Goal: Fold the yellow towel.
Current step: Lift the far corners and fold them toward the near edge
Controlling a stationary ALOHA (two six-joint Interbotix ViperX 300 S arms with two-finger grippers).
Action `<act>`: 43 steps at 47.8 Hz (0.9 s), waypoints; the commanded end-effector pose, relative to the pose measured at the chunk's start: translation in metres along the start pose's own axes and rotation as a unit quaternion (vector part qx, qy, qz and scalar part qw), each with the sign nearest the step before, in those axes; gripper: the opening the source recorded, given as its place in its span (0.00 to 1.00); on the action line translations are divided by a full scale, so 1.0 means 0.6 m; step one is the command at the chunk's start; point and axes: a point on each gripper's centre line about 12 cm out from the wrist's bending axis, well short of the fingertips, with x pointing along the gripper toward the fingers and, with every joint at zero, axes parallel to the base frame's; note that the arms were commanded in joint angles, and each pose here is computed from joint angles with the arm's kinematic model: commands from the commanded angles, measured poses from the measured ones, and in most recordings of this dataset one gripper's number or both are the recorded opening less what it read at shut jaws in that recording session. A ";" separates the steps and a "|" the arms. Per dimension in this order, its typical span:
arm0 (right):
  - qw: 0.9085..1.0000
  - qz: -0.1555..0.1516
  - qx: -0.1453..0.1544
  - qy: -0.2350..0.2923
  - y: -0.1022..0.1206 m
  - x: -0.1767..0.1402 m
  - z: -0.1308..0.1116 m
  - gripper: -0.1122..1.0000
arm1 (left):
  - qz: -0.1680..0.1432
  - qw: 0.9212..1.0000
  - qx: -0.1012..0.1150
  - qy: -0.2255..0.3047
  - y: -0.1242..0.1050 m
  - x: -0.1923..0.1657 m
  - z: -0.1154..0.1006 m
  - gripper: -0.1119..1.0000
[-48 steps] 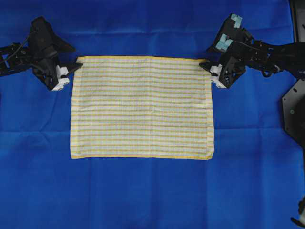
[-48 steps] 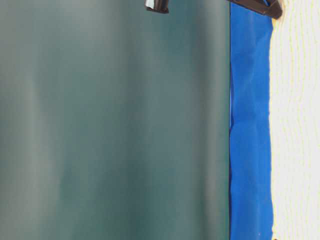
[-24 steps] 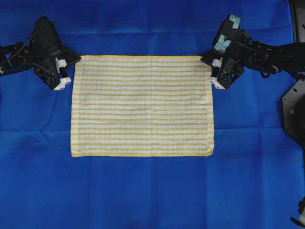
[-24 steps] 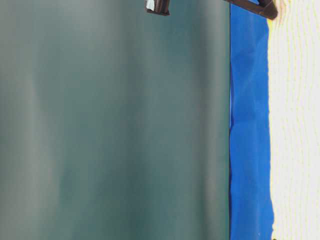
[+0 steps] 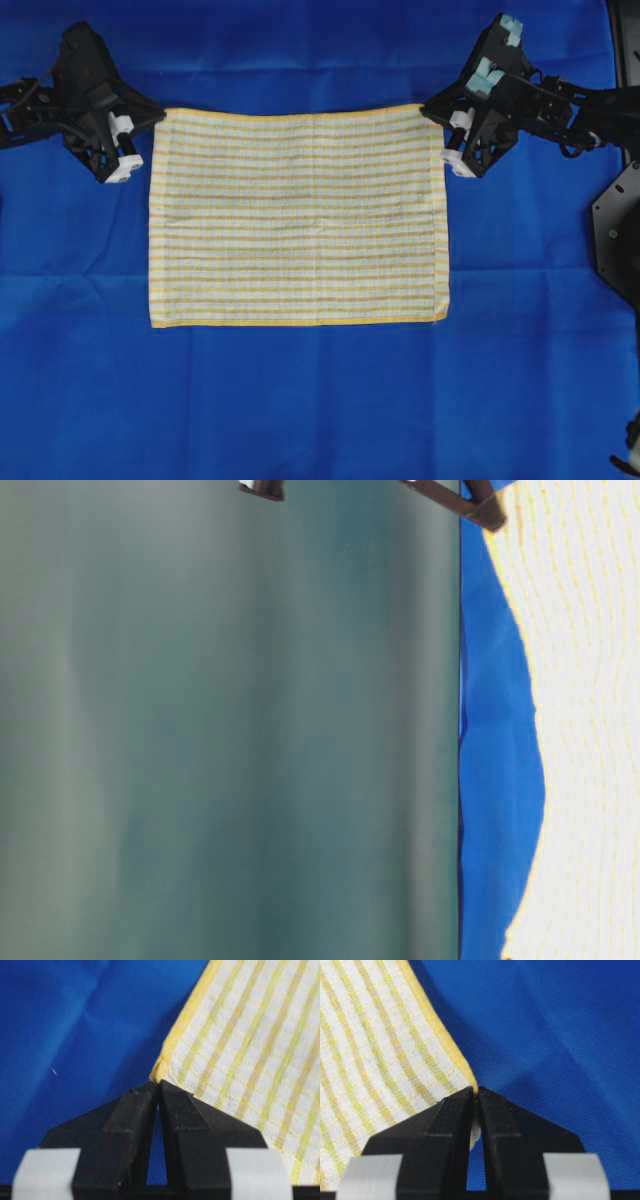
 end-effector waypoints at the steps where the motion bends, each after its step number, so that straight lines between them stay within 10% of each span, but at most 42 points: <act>1: 1.000 0.002 0.002 -0.009 0.002 -0.005 0.010 0.14 | 0.000 1.000 0.001 -0.014 0.000 -0.006 0.016 0.12; 23: 1.000 0.014 0.010 -0.002 0.018 -0.021 -0.004 0.14 | -0.019 1.000 0.014 -0.018 -0.019 -0.024 0.025 0.12; 43: 0.995 0.099 0.009 0.005 0.107 -0.077 -0.037 0.14 | -0.125 0.991 0.030 -0.028 -0.121 -0.082 0.005 0.12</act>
